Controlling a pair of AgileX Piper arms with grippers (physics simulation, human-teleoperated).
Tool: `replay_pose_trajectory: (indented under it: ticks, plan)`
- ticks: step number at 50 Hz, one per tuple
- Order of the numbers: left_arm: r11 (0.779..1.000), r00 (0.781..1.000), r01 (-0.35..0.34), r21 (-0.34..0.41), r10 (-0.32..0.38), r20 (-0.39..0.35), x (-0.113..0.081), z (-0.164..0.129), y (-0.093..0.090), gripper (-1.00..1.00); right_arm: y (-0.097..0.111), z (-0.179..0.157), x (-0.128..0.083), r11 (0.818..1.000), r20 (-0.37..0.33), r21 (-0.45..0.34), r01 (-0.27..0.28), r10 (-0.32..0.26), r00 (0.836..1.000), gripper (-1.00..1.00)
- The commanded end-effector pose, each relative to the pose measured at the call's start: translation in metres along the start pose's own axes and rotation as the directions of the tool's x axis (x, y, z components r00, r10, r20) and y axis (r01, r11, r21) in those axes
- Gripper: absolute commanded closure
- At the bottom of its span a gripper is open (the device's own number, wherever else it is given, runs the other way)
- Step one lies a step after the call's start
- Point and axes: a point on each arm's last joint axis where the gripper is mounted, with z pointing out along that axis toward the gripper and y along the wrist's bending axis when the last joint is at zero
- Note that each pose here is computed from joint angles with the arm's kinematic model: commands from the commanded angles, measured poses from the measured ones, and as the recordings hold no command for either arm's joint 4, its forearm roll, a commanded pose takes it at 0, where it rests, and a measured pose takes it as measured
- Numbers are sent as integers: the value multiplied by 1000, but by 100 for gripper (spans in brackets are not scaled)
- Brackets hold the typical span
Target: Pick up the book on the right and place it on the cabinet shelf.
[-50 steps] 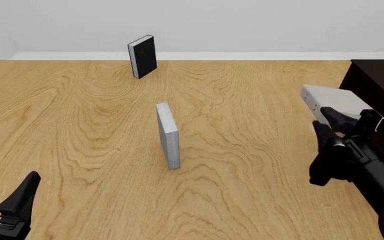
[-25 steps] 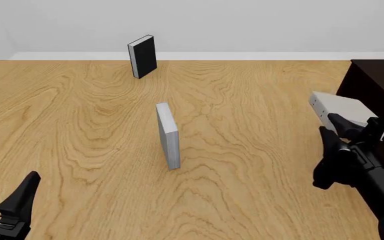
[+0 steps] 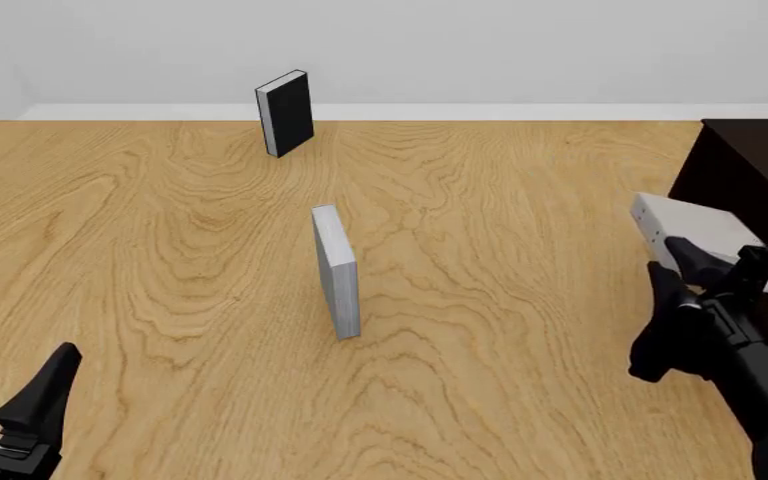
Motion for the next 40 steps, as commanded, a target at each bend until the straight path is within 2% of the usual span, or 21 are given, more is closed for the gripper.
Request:
replay_pose_trajectory:
  ticks: [1, 10, 14, 16, 17, 18, 19, 21, 25, 27, 28, 30, 32, 34, 35, 40]
  plan:
    - [1000, 1000, 1, 0, -1, -2, 0, 0, 0, -100, 0, 2, 3, 999, -11, 29, 26, -26, 1000, 100]
    - [1000, 1000, 0, 0, 0, -4, 0, 0, 0, -100, -1, 1, 1, 998, 0, 35, 46, -46, 999, 100]
    - [1000, 1000, 0, -1, 0, -3, 0, 0, 0, -100, 1, 0, 0, 995, 2, 25, 93, -94, 996, 100]
    - [1000, 1000, 0, 0, 0, -4, 0, 0, 0, -100, 1, -1, 1, 995, 0, 27, 96, -96, 995, 100]
    - [1000, 1000, 0, -1, 0, -4, 0, 0, 0, -100, 1, -1, 0, 993, 5, 24, 118, -118, 993, 100]
    - [1000, 1000, 2, -1, -2, -3, 0, 0, 0, -100, 2, -1, 0, 994, 3, 21, 110, -110, 994, 100]
    - [1000, 1000, 1, -1, -1, -3, 0, 0, 0, -100, 2, -1, 2, 997, -4, 21, 76, -76, 997, 100]
    - [1000, 1000, 0, -1, 0, -3, 0, 0, 0, -100, 3, -1, 1, 995, 0, 12, 103, -103, 995, 100]
    - [1000, 1000, 0, -2, 0, -3, 0, 0, 0, -100, 5, 0, 3, 995, -8, 5, 99, -99, 995, 100]
    - [1000, 1000, 1, -1, -1, -3, 0, 0, 0, -100, 5, 1, 4, 993, -12, 4, 117, -117, 993, 100]
    - [1000, 1000, 0, -1, 0, -3, 0, 0, 0, -100, 6, 1, 5, 995, -18, -2, 103, -103, 995, 100]
    - [1000, 1000, 2, -1, -2, -3, 0, 0, 0, -100, 4, 1, 6, 987, -26, 4, 160, -160, 987, 100]
    - [1000, 1000, 0, -1, 0, -2, 0, 0, 0, -100, 5, 2, 7, 995, -32, 1, 102, -101, 994, 100]
    - [1000, 1000, 1, -1, -1, -2, 0, 0, 0, -100, 6, 2, 7, 992, -31, -7, 125, -125, 992, 100]
    - [1000, 1000, 0, -1, 0, -3, 0, 0, 0, -100, 7, 2, 10, 995, -43, -13, 94, -95, 995, 100]
    - [1000, 1000, -1, -1, 1, -4, 0, 0, 0, -100, 9, 2, 11, 993, -49, -22, 113, -114, 992, 100]
